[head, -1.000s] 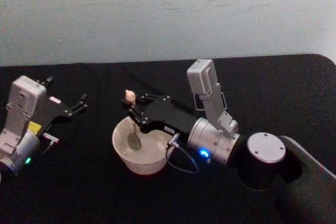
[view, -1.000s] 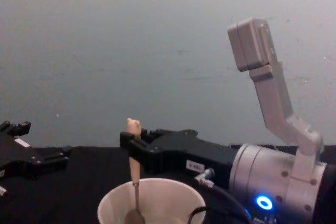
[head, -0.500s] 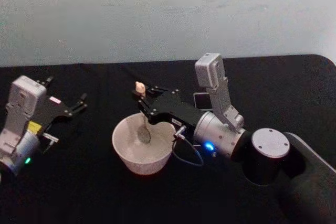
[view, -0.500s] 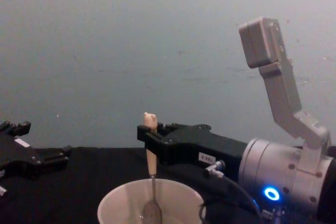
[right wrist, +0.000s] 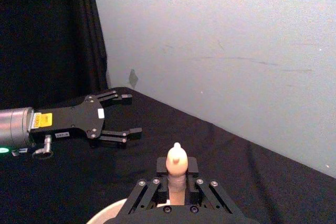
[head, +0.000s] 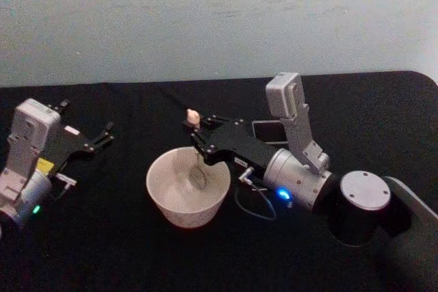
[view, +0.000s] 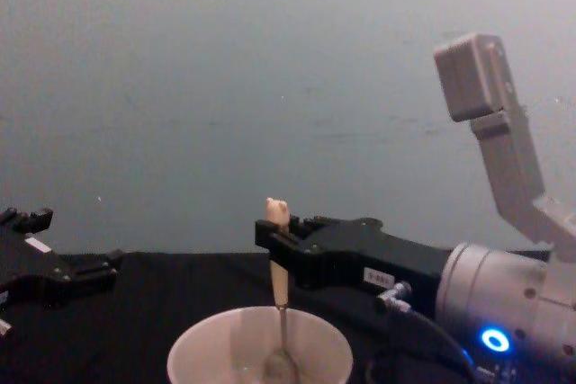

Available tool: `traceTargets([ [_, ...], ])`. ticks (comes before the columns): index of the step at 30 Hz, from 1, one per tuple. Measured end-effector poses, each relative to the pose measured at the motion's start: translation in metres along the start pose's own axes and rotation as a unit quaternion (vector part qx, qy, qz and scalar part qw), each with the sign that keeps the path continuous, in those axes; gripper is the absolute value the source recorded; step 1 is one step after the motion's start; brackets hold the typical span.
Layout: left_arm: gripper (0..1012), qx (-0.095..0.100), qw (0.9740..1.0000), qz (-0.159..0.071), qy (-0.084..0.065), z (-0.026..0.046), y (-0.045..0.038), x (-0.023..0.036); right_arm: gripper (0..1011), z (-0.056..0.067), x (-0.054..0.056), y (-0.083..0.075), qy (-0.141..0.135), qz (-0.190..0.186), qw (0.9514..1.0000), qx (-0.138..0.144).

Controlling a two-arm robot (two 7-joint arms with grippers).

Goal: Pick up the stirring spoon with one hand, stir inside the cup, then place it back in its original position.

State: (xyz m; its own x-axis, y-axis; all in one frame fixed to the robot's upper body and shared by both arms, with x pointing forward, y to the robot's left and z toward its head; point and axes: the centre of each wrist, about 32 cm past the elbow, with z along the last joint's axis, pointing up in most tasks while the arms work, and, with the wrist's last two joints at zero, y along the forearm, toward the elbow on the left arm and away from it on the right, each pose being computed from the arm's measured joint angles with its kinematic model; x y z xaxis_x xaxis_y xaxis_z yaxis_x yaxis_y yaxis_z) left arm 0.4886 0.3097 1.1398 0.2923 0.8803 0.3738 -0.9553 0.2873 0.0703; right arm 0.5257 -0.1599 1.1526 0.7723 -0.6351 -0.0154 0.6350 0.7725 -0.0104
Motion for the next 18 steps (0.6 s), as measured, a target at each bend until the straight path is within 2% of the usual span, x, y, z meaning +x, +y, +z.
traceTargets([
  [7,1001,0.000,1.0000,0.000,0.000,0.0000,0.0000,0.0000,211,0.001,0.001,-0.013,0.002,0.001,1.0000,0.001],
  [14,1001,0.000,1.0000,0.000,0.000,0.0000,0.0000,0.0000,211,0.002,-0.006,-0.029,0.008,0.020,0.9998,-0.001],
  [18,1001,0.000,1.0000,0.000,0.000,0.0000,0.0000,0.0000,211,0.001,-0.011,-0.031,0.011,0.030,0.9995,-0.004],
])
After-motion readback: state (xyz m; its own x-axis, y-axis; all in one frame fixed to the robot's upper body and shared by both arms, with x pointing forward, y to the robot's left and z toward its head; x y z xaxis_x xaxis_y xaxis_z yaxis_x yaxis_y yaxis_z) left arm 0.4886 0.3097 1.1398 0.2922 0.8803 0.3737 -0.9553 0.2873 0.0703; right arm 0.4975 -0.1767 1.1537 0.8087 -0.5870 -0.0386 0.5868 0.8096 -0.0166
